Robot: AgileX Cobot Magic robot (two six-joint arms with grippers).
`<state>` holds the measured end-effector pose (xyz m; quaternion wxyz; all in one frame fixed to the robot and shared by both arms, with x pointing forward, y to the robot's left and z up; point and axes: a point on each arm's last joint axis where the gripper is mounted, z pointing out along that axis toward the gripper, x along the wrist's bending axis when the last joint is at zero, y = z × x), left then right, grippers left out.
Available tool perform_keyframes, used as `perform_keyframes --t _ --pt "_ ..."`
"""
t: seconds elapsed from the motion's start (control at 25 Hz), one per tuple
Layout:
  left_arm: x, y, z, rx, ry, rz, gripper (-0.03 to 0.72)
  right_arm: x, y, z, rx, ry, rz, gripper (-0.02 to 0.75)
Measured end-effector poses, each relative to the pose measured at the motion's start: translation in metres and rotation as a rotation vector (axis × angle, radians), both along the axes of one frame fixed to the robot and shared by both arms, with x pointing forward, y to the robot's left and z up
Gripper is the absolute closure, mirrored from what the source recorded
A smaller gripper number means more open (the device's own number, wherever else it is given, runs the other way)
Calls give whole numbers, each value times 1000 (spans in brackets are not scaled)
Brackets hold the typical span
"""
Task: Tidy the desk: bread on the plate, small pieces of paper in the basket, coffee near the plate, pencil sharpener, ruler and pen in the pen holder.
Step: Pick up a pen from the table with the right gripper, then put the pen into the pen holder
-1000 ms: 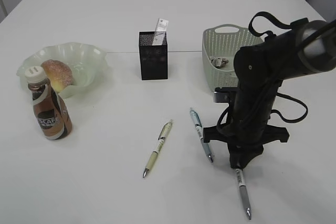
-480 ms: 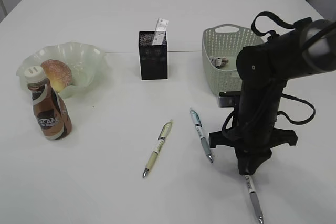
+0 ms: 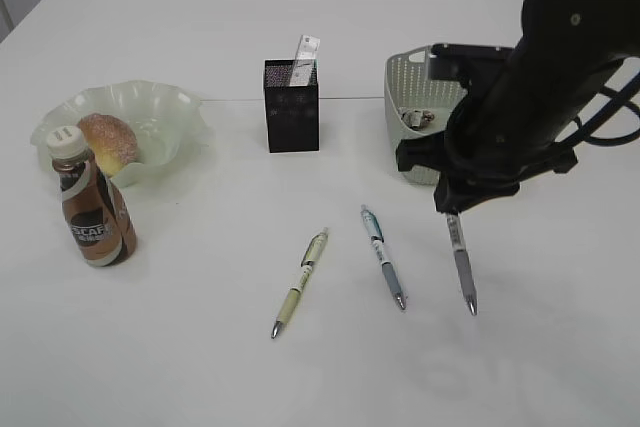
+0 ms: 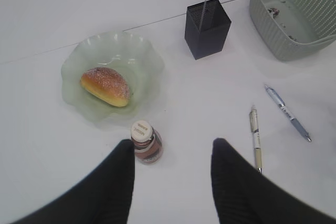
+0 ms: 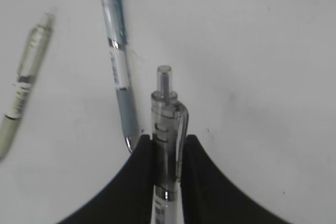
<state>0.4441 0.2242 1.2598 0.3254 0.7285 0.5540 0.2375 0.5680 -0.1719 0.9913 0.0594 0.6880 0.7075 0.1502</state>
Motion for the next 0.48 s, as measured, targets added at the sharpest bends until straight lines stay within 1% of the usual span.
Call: perform_keyframes --t 0.16,0.36,0.48 --pt "0 0 0 0 0 0 339 1 -1 26 12 -170 66 662" --pt "0 0 0 0 0 0 339 9 -3 47 -32 -398 182 662" --pt "0 0 0 0 0 0 339 18 1 58 -7 -554 203 662"
